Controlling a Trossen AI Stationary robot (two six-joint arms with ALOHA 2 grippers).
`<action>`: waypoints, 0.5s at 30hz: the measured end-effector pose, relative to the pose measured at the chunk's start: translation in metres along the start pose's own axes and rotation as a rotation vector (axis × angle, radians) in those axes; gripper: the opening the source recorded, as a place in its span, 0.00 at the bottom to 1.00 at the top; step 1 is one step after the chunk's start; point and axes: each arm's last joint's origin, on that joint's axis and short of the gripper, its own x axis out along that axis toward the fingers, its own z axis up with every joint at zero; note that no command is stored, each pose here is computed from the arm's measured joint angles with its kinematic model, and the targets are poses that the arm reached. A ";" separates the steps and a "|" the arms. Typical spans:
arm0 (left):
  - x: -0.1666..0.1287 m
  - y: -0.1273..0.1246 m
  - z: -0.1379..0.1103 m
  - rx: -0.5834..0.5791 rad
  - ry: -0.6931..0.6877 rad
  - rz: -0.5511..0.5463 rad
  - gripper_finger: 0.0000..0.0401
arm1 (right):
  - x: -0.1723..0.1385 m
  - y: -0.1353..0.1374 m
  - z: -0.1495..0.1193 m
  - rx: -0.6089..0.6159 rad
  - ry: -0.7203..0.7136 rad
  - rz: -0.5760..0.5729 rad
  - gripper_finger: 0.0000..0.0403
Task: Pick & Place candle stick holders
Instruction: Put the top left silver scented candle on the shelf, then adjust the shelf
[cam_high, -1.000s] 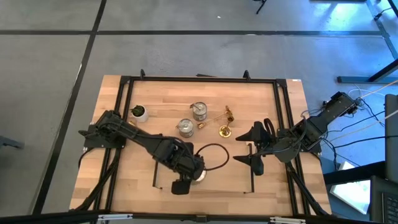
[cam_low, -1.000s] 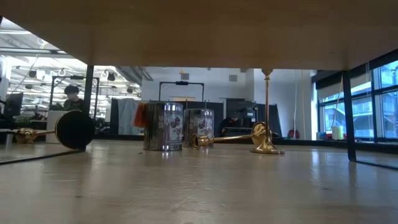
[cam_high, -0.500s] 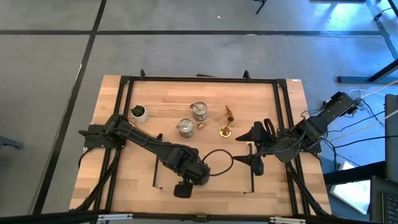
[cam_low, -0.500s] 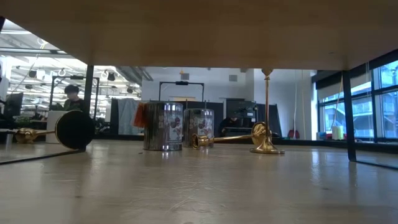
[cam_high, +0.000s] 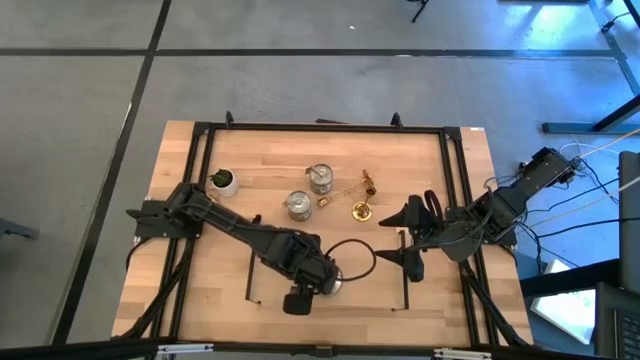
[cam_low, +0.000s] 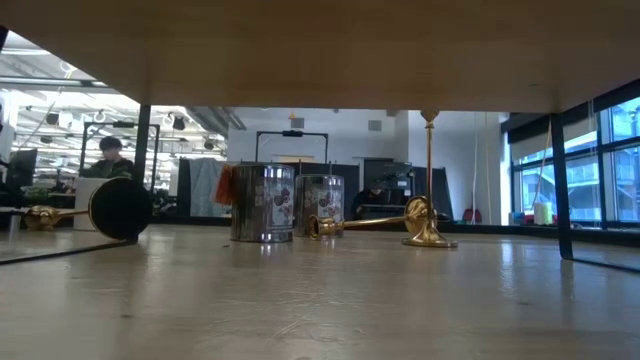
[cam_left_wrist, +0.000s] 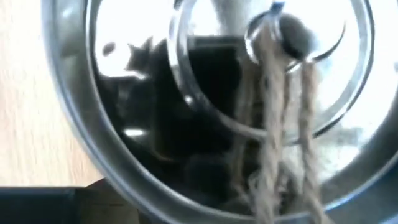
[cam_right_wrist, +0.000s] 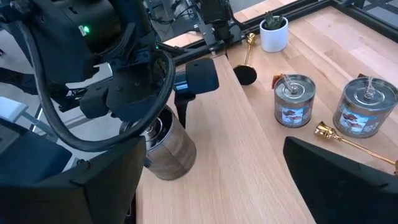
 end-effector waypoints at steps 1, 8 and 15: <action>-0.002 0.000 0.000 -0.001 0.003 -0.016 0.60 | 0.000 0.000 0.000 0.000 0.000 0.000 0.95; -0.024 0.006 -0.007 -0.047 0.015 -0.058 0.60 | 0.000 0.000 0.000 0.000 0.000 0.001 0.95; -0.056 0.016 -0.025 -0.096 0.084 -0.024 0.67 | 0.000 0.000 0.000 0.001 0.002 0.004 0.95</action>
